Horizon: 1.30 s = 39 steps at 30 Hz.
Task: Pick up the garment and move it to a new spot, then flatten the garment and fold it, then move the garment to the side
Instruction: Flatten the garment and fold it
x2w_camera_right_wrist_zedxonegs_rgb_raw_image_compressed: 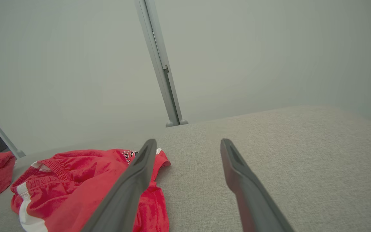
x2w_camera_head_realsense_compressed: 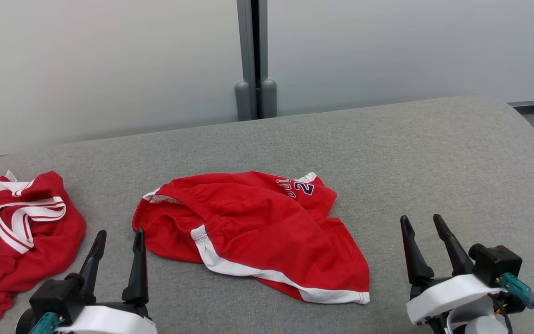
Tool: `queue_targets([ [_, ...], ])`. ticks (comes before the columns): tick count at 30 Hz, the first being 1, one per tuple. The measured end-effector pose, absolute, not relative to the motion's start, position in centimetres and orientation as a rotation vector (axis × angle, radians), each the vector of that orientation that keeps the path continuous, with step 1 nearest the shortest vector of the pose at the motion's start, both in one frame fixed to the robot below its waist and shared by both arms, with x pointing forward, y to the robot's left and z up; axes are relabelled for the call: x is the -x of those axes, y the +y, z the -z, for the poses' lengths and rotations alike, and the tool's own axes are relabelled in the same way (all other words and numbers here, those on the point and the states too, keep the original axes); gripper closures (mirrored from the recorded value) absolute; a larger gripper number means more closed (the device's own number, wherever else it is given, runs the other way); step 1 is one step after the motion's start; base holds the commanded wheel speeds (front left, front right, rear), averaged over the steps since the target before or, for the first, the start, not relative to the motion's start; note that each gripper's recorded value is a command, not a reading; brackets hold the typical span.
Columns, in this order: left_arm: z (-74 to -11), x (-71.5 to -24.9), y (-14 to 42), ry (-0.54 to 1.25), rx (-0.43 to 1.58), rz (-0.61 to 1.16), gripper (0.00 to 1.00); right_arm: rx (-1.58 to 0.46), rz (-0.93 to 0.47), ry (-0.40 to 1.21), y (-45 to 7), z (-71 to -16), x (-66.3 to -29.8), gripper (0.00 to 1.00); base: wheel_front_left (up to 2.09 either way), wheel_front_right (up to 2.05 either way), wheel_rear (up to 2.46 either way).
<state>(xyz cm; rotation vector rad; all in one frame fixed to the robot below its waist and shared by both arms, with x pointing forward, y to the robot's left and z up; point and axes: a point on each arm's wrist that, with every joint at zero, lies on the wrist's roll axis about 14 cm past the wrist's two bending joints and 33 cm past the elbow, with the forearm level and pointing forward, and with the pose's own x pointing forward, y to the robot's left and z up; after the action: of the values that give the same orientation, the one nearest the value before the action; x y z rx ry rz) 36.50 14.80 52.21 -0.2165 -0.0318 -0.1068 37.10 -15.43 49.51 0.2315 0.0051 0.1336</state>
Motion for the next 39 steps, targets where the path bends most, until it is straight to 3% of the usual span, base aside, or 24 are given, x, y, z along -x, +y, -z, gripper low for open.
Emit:
queue_targets([
  [6,-52.5,-36.1,15.1,-0.034,0.224,0.093,0.0,-0.216,-0.19,0.195,-13.8,-46.6,-37.8,0.0,0.0,0.0,0.0],
  [12,-52.8,-35.4,17.1,-0.044,0.228,0.026,0.0,-0.23,-0.246,0.527,-11.9,-41.6,-38.3,0.0,0.0,0.0,0.0],
  [19,-52.4,-34.4,19.3,-0.039,0.224,-0.048,0.0,-0.248,-0.293,0.721,-9.9,-38.6,-37.8,0.0,0.0,0.0,0.0],
  [20,-52.3,-34.3,19.5,-0.037,0.225,-0.054,0.0,-0.249,-0.3,0.733,-9.6,-38.4,-37.8,0.52,0.0,0.0,0.0],
  [21,-52.2,-34.3,19.6,-0.034,0.225,-0.061,0.0,-0.25,-0.305,0.738,-9.4,-38.3,-37.8,0.79,0.0,0.0,0.0],
  [22,-52.2,-34.2,19.8,-0.031,0.225,-0.066,0.0,-0.259,-0.309,0.739,-9.2,-38.3,-37.9,1.0,0.0,0.0,0.0],
  [39,-51.0,-35.7,18.8,0.014,0.234,-0.037,0.0,-0.237,-0.199,0.627,-14.7,-40.8,-42.4,1.0,0.0,0.0,0.0],
])
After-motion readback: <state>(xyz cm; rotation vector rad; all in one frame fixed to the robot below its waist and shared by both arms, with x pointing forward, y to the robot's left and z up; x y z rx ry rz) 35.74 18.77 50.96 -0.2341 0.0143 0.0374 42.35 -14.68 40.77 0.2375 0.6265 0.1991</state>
